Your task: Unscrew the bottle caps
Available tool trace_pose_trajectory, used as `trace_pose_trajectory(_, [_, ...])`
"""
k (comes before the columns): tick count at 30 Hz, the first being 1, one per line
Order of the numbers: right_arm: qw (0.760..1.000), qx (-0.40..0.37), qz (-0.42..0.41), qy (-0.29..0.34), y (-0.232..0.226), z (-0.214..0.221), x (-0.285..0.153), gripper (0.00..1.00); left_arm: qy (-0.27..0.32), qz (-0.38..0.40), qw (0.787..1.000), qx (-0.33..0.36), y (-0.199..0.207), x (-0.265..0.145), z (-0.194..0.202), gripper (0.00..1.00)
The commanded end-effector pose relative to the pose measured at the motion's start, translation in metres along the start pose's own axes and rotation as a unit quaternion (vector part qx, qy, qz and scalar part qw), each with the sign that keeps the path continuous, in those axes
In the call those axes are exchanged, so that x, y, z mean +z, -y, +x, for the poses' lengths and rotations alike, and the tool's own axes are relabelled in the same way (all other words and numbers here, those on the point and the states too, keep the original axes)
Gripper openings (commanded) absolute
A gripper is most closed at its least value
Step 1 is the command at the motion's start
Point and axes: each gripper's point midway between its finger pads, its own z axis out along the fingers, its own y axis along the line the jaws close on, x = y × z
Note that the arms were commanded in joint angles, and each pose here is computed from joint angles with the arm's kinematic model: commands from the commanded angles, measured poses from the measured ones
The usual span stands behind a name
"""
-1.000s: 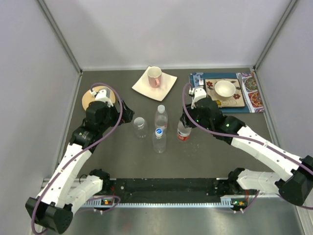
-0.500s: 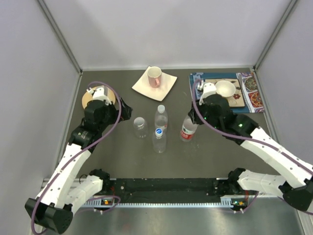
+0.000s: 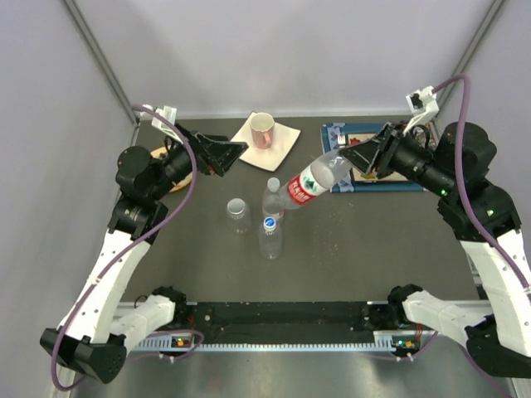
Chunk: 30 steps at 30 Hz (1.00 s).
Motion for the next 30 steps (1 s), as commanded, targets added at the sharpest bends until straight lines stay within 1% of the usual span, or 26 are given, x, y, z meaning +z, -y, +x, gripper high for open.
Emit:
trace_pose_trajectory(1, [0.981,0.05,-0.179,-0.051,-0.067,0.003,-0.015,0.0,-0.007,0.225,0.974,0.035,0.088,-0.009,-0.026,0.99])
trace_pose_trajectory(2, [0.98,0.053,-0.188,-0.05,-0.07,0.003,-0.016,0.0,-0.015,0.245,0.969,0.038,0.099,-0.01,-0.032,0.99])
trace_pose_trajectory(4, [0.973,0.058,-0.217,-0.054,-0.079,0.002,-0.019,0.0,-0.054,0.265,0.962,0.014,0.099,-0.004,-0.021,0.99])
trace_pose_trajectory(6, [0.971,0.06,-0.225,-0.053,-0.082,0.002,-0.019,0.0,-0.072,0.277,0.958,-0.001,0.101,-0.002,-0.013,0.99])
trace_pose_trajectory(8, [0.971,0.061,-0.224,-0.053,-0.081,0.002,-0.017,0.0,-0.105,0.299,0.949,-0.012,0.105,-0.003,0.004,0.99])
trace_pose_trajectory(10, [0.972,0.063,-0.222,-0.054,-0.078,0.004,-0.013,0.0,-0.125,0.313,0.941,-0.015,0.108,-0.005,0.016,0.99])
trace_pose_trajectory(11, [0.972,0.063,-0.221,-0.055,-0.078,0.004,-0.012,0.0,-0.138,0.328,0.934,-0.013,0.115,-0.008,0.025,0.99])
trace_pose_trajectory(13, [0.972,0.067,-0.219,-0.06,-0.075,0.008,-0.006,0.0,-0.163,0.325,0.931,-0.02,0.116,-0.01,0.039,0.99])
trace_pose_trajectory(14, [0.972,0.067,-0.22,-0.056,-0.074,0.006,-0.005,0.0,-0.166,0.326,0.931,-0.007,0.118,-0.008,0.046,0.99])
trace_pose_trajectory(16, [0.972,0.069,-0.218,-0.056,-0.072,0.009,-0.001,0.0,-0.174,0.32,0.931,-0.002,0.118,-0.008,0.055,0.99])
trace_pose_trajectory(19, [0.973,0.069,-0.212,-0.052,-0.069,0.009,0.001,0.0,-0.185,0.315,0.931,-0.007,0.116,-0.008,0.069,0.99])
trace_pose_trajectory(26, [0.973,0.069,-0.216,-0.048,-0.068,0.009,0.006,0.0,-0.21,0.331,0.92,-0.008,0.124,-0.009,0.095,0.99])
trace_pose_trajectory(30, [0.971,0.067,-0.227,-0.044,-0.073,0.006,0.004,0.0,-0.223,0.322,0.92,-0.009,0.12,-0.01,0.106,0.99])
